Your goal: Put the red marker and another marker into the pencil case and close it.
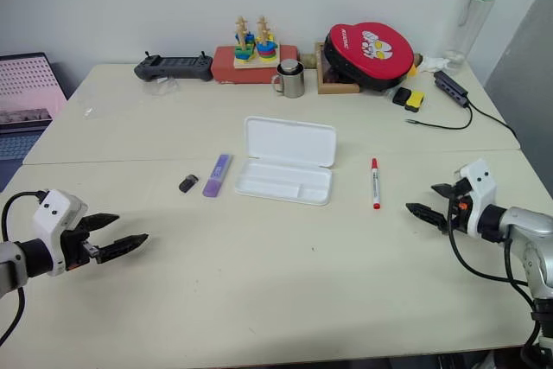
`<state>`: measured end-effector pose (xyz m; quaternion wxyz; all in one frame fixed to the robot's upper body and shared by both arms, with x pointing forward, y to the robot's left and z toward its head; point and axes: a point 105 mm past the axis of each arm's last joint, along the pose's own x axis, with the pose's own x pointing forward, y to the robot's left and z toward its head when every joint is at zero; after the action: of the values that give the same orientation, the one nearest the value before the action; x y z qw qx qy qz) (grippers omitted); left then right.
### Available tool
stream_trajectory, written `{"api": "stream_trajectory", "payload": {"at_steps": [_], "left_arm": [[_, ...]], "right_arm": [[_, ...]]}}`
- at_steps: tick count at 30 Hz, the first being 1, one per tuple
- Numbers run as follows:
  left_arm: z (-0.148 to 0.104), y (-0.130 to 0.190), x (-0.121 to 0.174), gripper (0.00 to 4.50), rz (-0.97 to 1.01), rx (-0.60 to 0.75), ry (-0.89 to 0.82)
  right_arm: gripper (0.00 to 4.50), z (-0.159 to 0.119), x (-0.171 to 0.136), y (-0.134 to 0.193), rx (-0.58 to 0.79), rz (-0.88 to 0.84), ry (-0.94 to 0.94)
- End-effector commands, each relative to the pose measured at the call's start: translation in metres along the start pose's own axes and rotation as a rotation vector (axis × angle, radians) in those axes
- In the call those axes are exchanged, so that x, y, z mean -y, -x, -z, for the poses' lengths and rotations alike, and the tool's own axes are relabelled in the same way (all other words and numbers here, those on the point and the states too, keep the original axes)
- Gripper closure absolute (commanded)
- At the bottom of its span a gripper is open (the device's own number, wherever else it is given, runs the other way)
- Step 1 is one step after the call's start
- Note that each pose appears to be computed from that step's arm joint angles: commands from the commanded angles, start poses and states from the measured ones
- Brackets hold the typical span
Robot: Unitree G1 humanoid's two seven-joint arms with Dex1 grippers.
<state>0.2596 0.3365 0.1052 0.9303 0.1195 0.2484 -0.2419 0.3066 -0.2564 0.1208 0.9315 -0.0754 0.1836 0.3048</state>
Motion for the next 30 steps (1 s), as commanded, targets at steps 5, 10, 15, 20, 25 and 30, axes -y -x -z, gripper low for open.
{"api": "stream_trajectory", "payload": {"at_steps": [5, 10, 15, 20, 25, 30], "left_arm": [[-0.0037, 0.0018, 0.0031, 0.00, 0.011, -0.020, -0.028], [-0.0073, 0.0027, 0.0024, 0.00, 0.003, -0.003, -0.030], [-0.0091, 0.0032, 0.0036, 0.00, 0.003, 0.006, -0.029], [-0.0085, 0.0014, 0.0049, 0.00, 0.002, 0.006, -0.030], [-0.0081, -0.0007, 0.0063, 0.00, 0.004, 0.009, -0.033], [-0.0066, -0.0015, 0.0032, 0.00, -0.013, 0.000, -0.040]], "right_arm": [[0.01, -0.0062, -0.0002, 0.0036, 0.004, -0.002, 0.037], [0.01, -0.0054, -0.0008, 0.0023, 0.002, -0.010, 0.034], [0.01, -0.0049, -0.0024, 0.0023, 0.001, -0.015, 0.031], [0.01, -0.0041, -0.0026, 0.0026, 0.000, -0.015, 0.031], [0.01, -0.0024, -0.0013, 0.0037, -0.009, -0.012, 0.029], [0.01, -0.0020, -0.0025, 0.0031, -0.011, -0.021, 0.029]]}}
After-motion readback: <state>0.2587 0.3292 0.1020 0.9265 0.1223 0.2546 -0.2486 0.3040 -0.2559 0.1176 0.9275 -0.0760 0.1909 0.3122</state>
